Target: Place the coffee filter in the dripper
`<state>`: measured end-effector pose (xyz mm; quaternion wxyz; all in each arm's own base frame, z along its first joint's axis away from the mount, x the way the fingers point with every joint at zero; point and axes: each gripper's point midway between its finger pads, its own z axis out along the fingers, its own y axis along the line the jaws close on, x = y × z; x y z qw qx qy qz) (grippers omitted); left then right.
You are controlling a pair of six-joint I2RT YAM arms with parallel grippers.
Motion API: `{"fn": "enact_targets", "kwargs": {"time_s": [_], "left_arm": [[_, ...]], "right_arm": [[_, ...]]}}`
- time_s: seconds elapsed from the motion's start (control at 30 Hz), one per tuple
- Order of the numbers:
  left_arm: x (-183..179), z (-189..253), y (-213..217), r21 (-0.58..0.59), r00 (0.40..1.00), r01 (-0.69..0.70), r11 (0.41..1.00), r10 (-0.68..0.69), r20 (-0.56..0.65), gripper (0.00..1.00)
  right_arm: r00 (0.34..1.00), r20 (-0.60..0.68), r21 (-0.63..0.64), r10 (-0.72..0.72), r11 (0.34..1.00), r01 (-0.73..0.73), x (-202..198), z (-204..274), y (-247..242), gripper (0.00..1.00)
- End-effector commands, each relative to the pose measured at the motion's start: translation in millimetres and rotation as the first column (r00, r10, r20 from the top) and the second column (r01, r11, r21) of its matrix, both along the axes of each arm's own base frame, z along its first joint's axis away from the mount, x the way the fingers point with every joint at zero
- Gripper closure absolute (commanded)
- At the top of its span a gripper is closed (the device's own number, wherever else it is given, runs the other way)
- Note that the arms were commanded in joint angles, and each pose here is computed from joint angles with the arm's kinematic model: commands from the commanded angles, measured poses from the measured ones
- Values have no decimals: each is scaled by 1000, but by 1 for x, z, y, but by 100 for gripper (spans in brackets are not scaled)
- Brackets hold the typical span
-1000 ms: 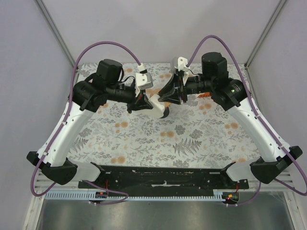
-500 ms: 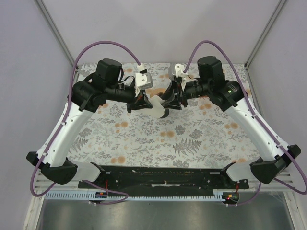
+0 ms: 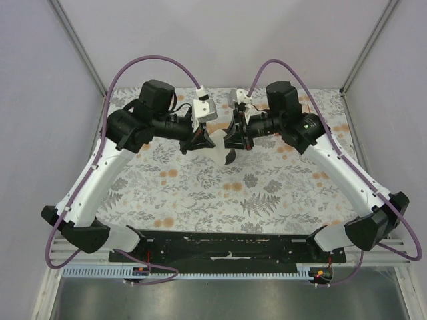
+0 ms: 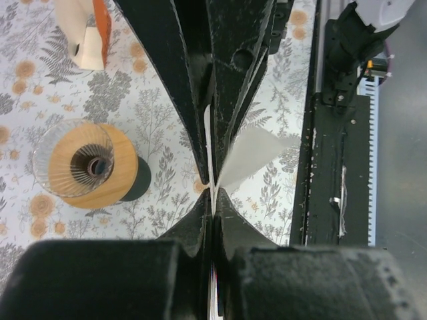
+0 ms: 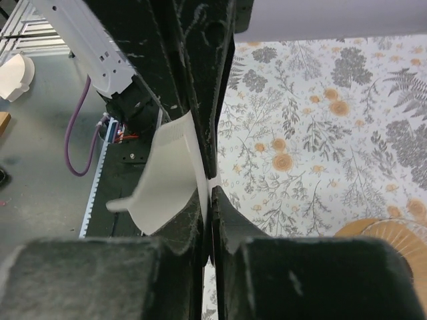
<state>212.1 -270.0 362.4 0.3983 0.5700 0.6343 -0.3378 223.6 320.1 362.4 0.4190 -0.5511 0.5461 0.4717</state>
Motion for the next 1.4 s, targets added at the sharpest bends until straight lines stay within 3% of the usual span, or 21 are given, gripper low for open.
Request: {"fn": "enact_targets", "kwargs": {"time_s": [0.0,0.07,0.23,0.4,0.63,0.87,1.23,1.37], "left_arm": [[20,1,-1,6,996,-80,997,80,43,98],[28,-10,2,28,992,-118,993,117,37,98],[56,-37,7,63,972,-235,970,234,22,87],[87,-69,24,108,932,-354,929,361,-43,86],[97,-102,27,140,911,-369,919,387,-144,74],[117,-101,45,144,859,-466,873,485,-163,50],[122,-66,59,79,851,-511,856,517,-91,37],[122,-62,61,70,851,-516,853,521,-73,36]], "right_arm": [[997,-69,-1,-28,1000,28,8,-7,8,93],[992,-115,-15,-59,998,57,16,-15,12,100],[957,-253,-57,-144,989,134,41,-42,27,100],[905,-379,-79,-195,981,179,52,-63,36,100],[828,-478,-156,-295,956,250,69,-95,40,100],[780,-515,-172,-354,935,311,85,-103,29,100],[744,-562,-161,-362,930,331,94,-114,25,100],[734,-563,-163,-379,922,351,99,-115,25,100]]}}
